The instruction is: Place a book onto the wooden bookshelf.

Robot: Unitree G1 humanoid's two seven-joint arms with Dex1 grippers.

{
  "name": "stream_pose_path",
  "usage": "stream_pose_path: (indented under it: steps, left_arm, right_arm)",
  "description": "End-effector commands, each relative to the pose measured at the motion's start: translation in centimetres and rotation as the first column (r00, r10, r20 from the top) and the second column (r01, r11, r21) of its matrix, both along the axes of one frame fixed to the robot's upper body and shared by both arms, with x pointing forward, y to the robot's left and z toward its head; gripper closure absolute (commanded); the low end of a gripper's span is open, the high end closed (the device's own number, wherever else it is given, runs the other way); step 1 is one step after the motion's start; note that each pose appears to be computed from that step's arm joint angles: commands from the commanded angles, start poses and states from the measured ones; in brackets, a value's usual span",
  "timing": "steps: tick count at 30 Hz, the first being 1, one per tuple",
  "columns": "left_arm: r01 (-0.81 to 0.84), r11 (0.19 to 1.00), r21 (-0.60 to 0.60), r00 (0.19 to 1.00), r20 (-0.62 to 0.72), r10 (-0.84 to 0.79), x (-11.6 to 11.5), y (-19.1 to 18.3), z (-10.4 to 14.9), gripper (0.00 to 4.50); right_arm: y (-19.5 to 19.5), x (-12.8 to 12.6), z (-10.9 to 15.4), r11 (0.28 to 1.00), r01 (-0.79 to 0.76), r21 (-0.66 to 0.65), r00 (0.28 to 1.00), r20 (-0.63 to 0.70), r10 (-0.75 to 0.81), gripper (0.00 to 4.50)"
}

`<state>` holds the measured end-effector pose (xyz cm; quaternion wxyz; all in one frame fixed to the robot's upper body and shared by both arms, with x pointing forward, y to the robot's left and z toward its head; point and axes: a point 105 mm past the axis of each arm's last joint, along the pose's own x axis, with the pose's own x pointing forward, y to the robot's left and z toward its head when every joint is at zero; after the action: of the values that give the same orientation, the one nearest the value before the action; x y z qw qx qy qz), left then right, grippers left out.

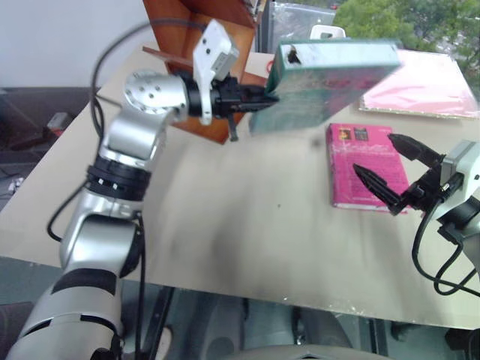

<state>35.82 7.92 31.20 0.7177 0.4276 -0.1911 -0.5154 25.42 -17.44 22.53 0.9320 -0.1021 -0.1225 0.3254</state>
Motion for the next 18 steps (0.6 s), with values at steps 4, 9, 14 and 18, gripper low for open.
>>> stream_pose_path:
  steps: [4, 9, 14, 18]
  left_arm:
    - [-0.003, 0.979, 0.203, 0.887, 0.453, -0.091, -1.4, 1.1, 7.3, 4.39]
    - [-0.104, 0.934, 0.342, 0.893, 0.446, -0.064, -1.0, 2.9, 8.3, 4.39]
    - [-0.201, 0.904, 0.378, 0.911, 0.412, 0.031, -0.8, 4.9, 9.3, 4.39]
    - [-0.344, 0.841, 0.416, 0.891, 0.428, 0.153, 0.0, 7.7, 10.0, 4.39]
  right_arm:
    - [-0.9, -0.1, 0.9, 0.999, 0.007, -0.046, 0.998, 0.068, -0.004, 0.0]
    - [-0.6, 0.9, 1.1, 0.999, -0.009, -0.043, 0.996, 0.089, 0.013, 0.0]
    - [-0.2, 2.0, 1.4, 0.999, -0.029, -0.044, 0.992, 0.125, 0.035, 0.0]
    - [0.1, 3.0, 1.9, 0.998, -0.041, -0.056, 0.986, 0.16, 0.05, 0.0]
